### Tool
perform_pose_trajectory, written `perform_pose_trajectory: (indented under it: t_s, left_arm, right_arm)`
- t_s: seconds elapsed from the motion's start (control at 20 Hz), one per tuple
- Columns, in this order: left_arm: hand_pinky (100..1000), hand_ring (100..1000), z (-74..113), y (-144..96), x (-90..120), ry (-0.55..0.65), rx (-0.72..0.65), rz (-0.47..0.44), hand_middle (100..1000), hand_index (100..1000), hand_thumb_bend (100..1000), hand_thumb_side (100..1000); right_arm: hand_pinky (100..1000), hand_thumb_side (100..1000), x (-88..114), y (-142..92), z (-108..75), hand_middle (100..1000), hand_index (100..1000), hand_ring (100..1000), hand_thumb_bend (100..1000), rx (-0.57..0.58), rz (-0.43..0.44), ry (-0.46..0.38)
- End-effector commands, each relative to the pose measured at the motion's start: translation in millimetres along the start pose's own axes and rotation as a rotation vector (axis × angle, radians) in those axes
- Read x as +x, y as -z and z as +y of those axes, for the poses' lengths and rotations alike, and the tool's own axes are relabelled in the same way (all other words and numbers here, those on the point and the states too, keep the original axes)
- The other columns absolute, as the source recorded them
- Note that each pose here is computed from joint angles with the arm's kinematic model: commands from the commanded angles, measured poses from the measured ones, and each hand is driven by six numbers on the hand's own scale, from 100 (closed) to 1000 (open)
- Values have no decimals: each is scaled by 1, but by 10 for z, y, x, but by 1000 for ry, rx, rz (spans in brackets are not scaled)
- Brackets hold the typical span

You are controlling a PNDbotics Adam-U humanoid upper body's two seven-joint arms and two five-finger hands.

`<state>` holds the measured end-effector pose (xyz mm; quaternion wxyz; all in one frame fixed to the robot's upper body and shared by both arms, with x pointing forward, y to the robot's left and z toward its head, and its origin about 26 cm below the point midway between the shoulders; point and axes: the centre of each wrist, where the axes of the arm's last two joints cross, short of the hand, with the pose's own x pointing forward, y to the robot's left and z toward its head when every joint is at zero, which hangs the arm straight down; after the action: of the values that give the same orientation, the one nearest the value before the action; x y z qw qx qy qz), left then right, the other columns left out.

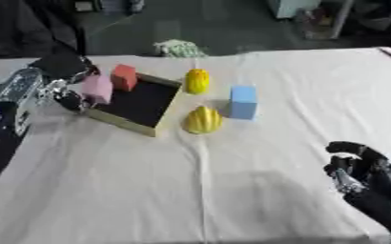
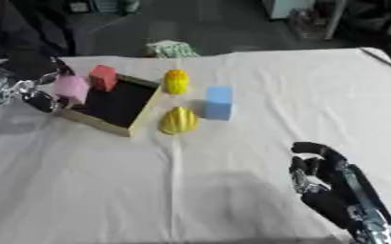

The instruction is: Pick up objects on the table and place them in the box.

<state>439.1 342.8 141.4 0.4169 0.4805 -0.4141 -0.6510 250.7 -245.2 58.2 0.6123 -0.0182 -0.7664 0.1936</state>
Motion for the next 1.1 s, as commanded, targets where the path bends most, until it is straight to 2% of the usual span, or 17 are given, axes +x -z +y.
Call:
perform_pose_trajectory:
  t_s: [0.05, 0.4, 0.7, 1.1]
  left_arm:
    - [783, 743, 137, -4, -117, 12, 73, 30, 666, 833, 272, 166]
    - [788, 757, 140, 1, -166, 37, 95, 39, 706, 866, 291, 171]
    - [803, 779, 150, -2, -191, 57, 38, 43, 757, 952, 316, 175]
    - [806, 773, 319, -77, -207, 48, 98, 21, 752, 933, 280, 169]
  right_arm:
    - [608, 274, 57, 22, -32, 718, 769, 594, 100, 2, -22, -8]
    - [608, 279, 94, 55, -31, 718, 769, 594, 100, 1, -37, -5]
    - [608, 282, 104, 63, -37, 718, 769, 594, 100, -3, -40, -5]
    - [608, 280, 105, 66, -41, 719, 769, 594, 100, -6, -43, -6]
